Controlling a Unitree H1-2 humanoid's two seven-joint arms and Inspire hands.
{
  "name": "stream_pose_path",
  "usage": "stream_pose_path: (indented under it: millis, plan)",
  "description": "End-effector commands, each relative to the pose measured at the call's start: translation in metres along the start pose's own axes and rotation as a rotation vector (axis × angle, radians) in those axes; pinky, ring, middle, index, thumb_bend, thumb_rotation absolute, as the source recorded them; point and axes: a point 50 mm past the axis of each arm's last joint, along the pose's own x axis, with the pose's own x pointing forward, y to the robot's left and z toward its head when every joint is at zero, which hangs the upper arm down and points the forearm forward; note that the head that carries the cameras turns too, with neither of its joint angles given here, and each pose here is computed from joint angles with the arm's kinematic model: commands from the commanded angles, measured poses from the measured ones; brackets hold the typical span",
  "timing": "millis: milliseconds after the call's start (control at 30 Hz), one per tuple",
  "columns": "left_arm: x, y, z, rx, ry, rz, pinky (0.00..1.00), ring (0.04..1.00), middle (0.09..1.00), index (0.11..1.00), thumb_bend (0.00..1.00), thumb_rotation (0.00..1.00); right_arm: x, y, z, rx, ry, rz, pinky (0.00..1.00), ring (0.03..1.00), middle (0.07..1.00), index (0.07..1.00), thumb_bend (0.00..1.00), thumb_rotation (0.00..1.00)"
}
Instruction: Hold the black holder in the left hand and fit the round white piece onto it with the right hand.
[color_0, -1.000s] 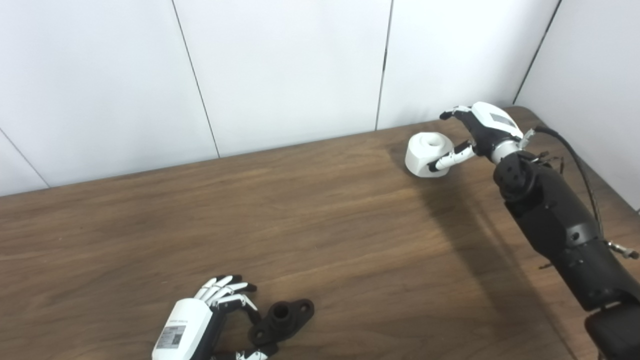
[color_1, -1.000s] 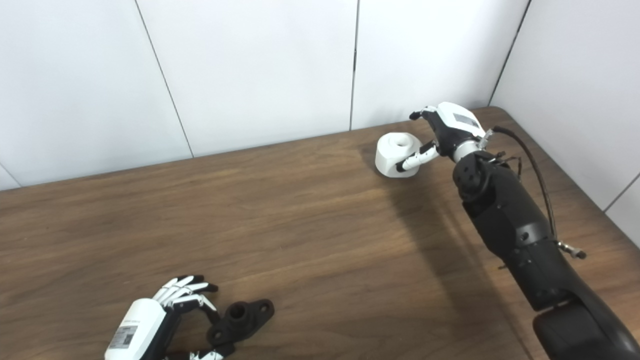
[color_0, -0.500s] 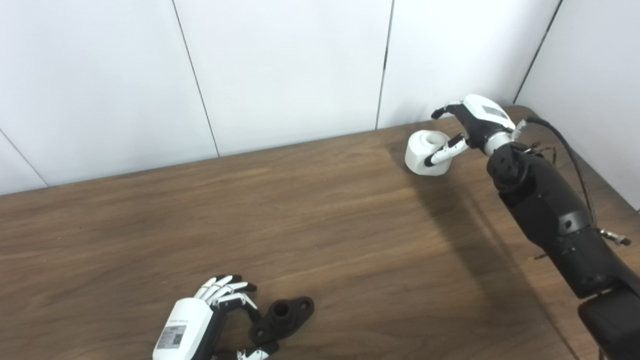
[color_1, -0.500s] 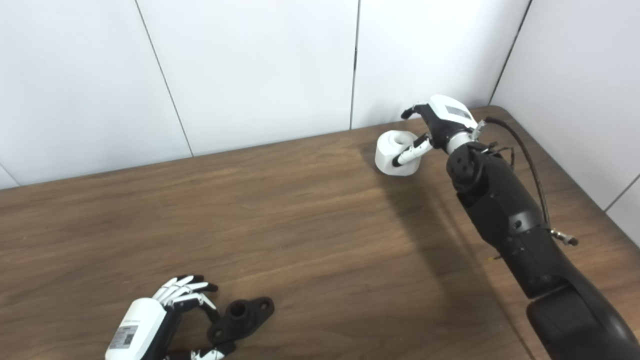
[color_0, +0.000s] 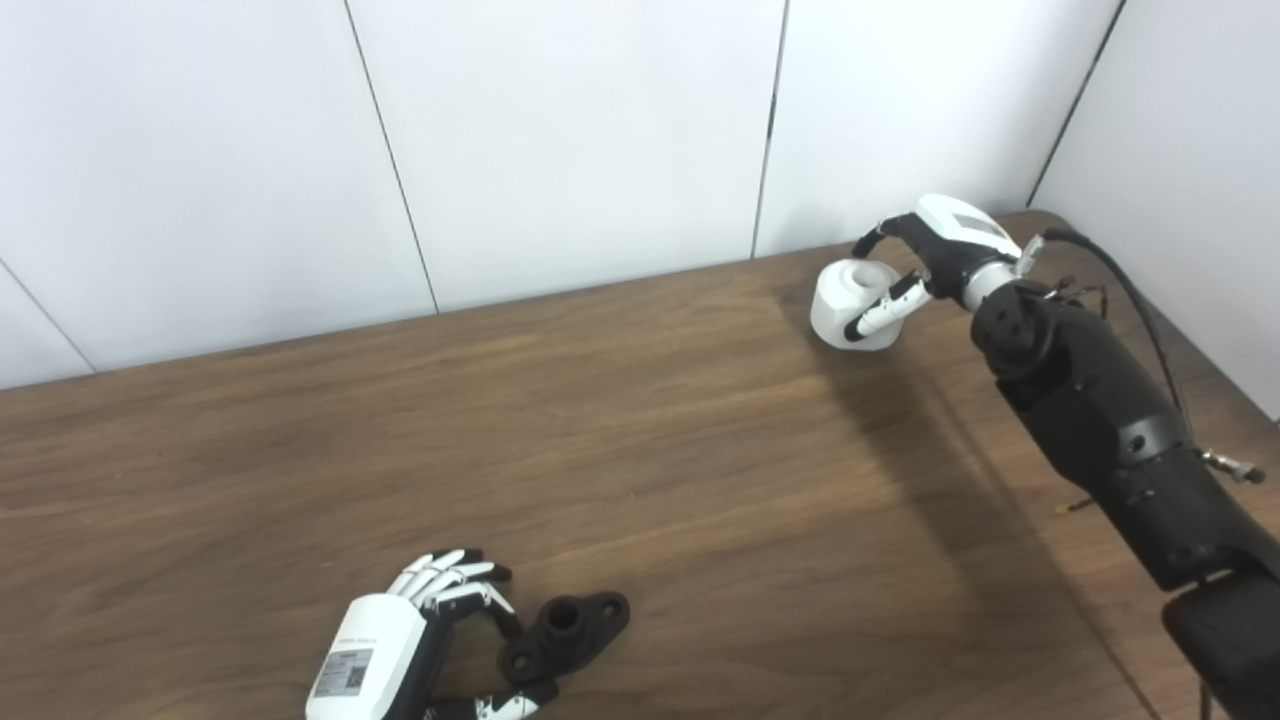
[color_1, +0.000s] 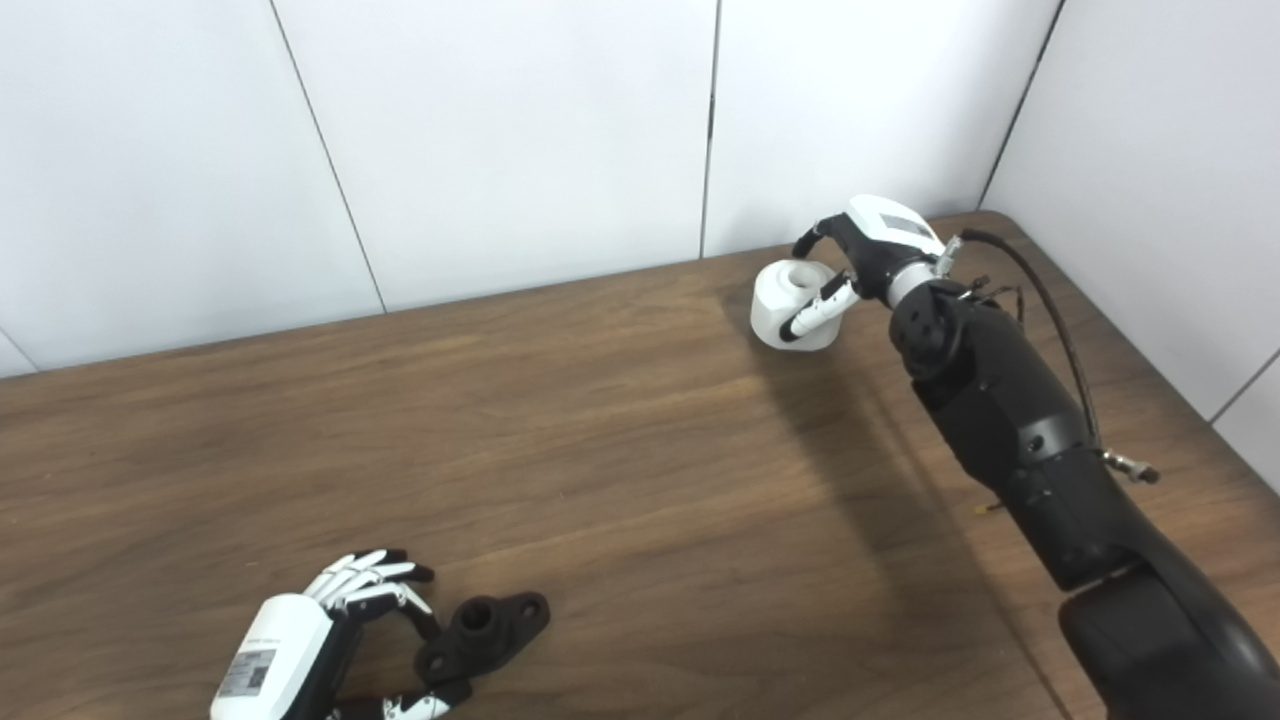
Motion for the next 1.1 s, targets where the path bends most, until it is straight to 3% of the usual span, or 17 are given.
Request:
stream_pose_path:
  millis: [0,1067]
  plan:
    - [-0.0122,-0.0131,-0.0087,0.016,0.085,-0.096,0.84,0.843,0.753,0.487,0.51,0.04,0.0045,-0.0380,0.0097,-0.027,-0.033,-0.091,0.84,0.948,0.896,0.709,0.84,0.26]
    - [-0.0108,-0.0131,-0.0086,0.020,0.085,-0.082,0.85,0.846,0.754,0.488,0.51,0.04,0.0028,-0.0380,0.0071,-0.059,-0.043,-0.079,0.81,0.923,0.866,0.657,0.82,0.23]
